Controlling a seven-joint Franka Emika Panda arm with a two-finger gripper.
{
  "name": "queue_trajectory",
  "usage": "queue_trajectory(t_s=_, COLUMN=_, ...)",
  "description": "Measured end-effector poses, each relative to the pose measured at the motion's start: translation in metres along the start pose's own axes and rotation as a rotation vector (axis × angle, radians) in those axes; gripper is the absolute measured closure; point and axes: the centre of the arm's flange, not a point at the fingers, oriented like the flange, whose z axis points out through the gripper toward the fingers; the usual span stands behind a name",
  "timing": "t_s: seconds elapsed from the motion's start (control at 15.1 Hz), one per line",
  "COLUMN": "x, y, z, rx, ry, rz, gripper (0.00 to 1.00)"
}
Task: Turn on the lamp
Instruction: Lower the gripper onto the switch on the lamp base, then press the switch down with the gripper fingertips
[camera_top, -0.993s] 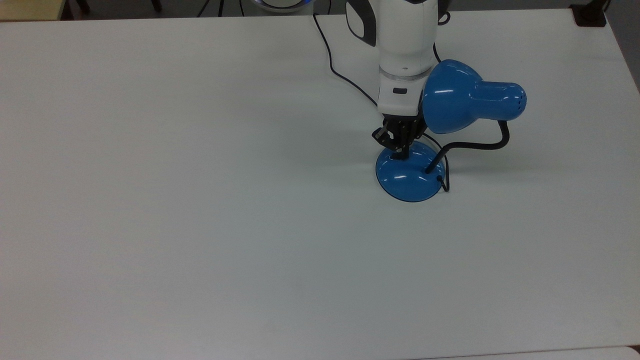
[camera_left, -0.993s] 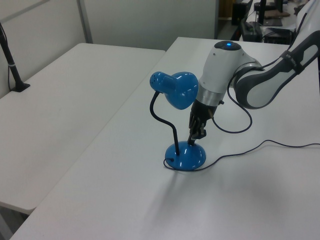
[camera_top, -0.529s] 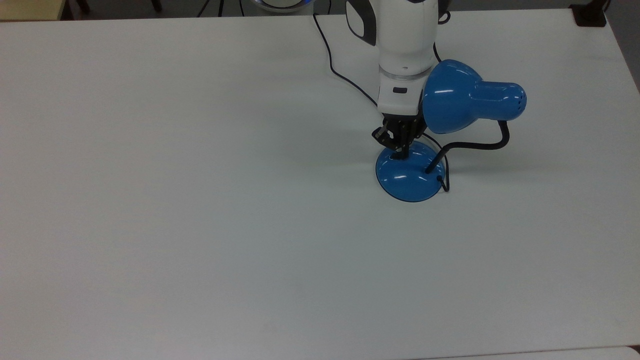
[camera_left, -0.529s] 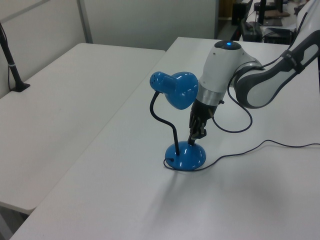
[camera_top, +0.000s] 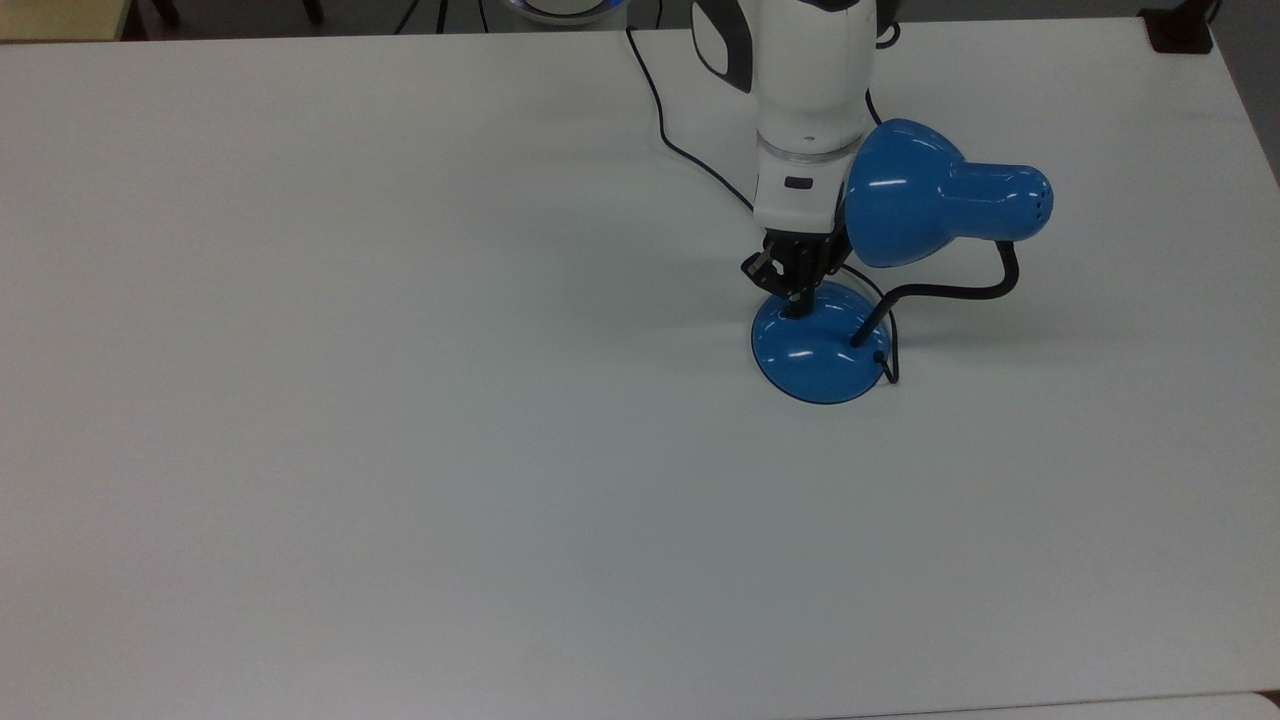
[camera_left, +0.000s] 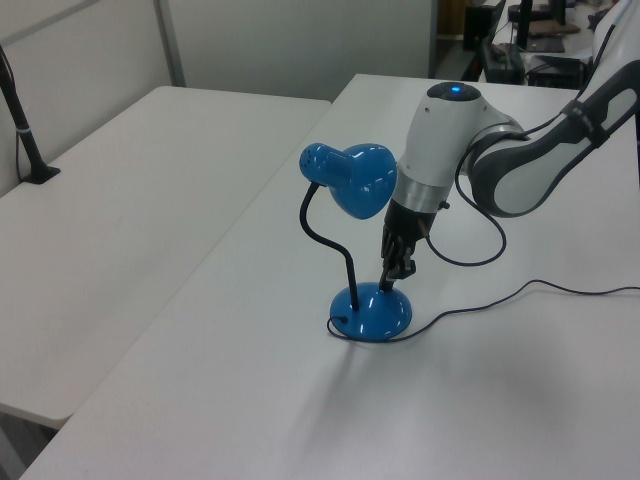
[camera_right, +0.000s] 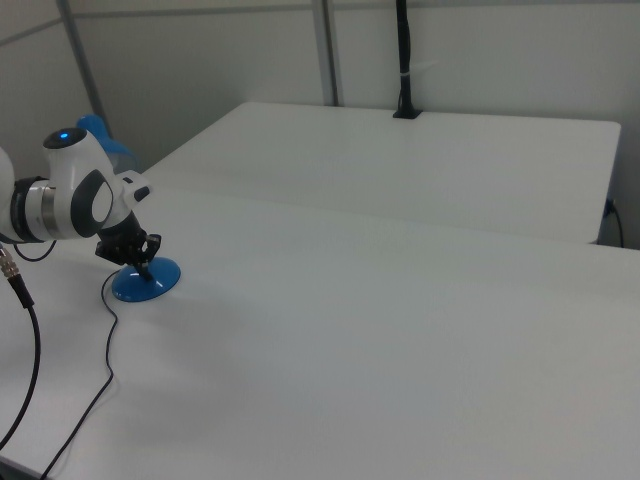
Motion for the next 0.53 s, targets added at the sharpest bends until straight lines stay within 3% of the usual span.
queue_trajectory(t_s=0.53, x=-0.0005, y=-0.0003, z=0.0018, rx=0.001, ry=-0.003, rz=0.0, gripper=0.99)
